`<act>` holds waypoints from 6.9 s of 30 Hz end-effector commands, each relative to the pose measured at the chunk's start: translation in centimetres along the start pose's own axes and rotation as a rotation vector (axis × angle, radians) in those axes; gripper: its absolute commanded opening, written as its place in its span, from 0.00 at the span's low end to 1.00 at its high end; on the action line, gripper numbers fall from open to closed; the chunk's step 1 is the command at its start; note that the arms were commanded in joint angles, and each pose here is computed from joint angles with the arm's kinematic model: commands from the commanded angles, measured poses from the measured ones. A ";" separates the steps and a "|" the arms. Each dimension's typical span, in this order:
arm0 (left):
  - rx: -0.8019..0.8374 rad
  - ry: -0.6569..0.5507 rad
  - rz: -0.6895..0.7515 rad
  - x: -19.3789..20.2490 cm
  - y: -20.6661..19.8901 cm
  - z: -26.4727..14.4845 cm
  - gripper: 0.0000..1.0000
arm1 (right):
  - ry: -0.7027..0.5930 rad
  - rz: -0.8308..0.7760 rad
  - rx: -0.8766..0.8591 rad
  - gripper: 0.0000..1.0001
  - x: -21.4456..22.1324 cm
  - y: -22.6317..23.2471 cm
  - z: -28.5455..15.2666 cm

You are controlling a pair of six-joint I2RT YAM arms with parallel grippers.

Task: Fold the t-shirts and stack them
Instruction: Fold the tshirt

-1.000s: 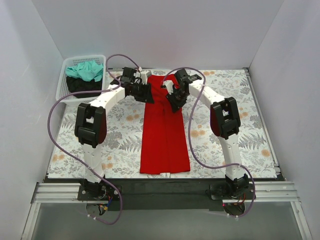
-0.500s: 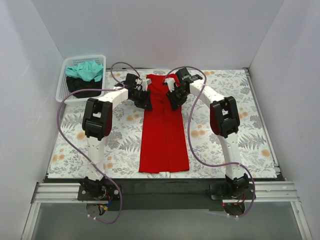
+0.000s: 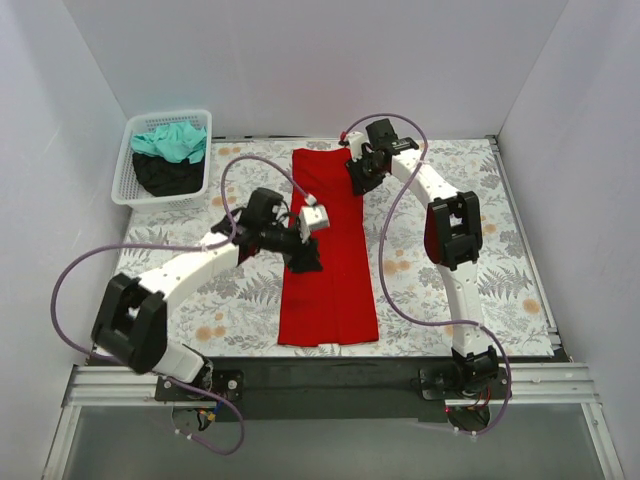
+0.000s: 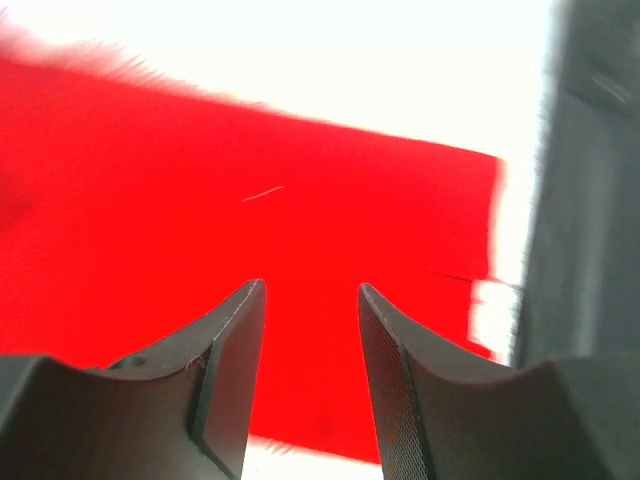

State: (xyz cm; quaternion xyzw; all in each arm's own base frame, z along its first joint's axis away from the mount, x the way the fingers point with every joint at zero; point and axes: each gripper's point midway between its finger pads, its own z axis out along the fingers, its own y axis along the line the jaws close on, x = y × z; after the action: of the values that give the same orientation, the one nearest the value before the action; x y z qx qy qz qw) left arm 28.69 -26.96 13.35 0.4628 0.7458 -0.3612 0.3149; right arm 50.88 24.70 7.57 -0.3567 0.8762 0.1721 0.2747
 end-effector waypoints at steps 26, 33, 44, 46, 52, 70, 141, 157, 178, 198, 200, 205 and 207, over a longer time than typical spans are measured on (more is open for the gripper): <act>0.316 0.030 0.997 10.6 -16.5 7.5 0.38 | 0.106 0.086 -0.020 0.29 5.0 -0.6 5.6; 0.343 0.028 1.014 10.8 -17.0 8.3 0.36 | 0.117 0.082 -0.007 0.29 5.4 -0.9 5.9; 0.377 0.045 1.021 11.8 -17.3 8.7 0.29 | 0.163 0.089 0.008 0.28 7.2 -1.2 6.6; 0.378 0.059 1.020 12.2 -17.2 8.9 0.27 | 0.174 0.093 0.005 0.28 7.7 -1.1 6.8; 0.376 0.035 1.020 11.3 -17.4 8.9 0.13 | 0.206 0.093 0.002 0.28 8.9 -0.9 7.1; 0.397 -0.031 1.024 9.2 -19.7 4.1 0.00 | 0.226 0.088 0.031 0.28 9.1 -1.6 7.2; 0.135 0.130 0.549 14.7 -12.6 -2.9 0.37 | 0.219 -0.187 -0.372 0.50 12.3 17.8 -7.3; 0.229 0.146 0.799 17.1 -13.0 -3.5 0.52 | 0.018 -1.115 -0.448 0.76 22.4 26.1 -14.4; 0.249 0.216 0.813 20.0 -11.8 -2.1 0.48 | 0.109 -1.274 -0.432 0.54 29.0 27.3 -10.4; 0.214 0.252 0.818 20.5 -11.1 -3.1 0.48 | 0.154 -1.345 -0.486 0.48 31.5 28.0 -11.1; 0.225 0.255 0.818 20.7 -11.1 -2.9 0.47 | 0.167 -1.340 -0.486 0.38 32.0 27.8 -10.9; 0.218 0.276 0.815 20.5 -10.1 -1.9 0.31 | 0.200 -1.315 -0.441 0.21 32.0 27.1 -10.3; 0.201 0.291 0.823 20.4 -9.5 -1.7 0.20 | 0.200 -1.314 -0.432 0.13 31.9 27.0 -10.3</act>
State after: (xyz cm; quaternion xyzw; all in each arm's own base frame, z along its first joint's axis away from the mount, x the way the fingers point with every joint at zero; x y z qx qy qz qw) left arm 11.28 -20.36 1.85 0.7848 0.4838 -0.2432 0.3014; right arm 9.59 24.29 1.91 -0.8683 0.4230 0.1261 0.2262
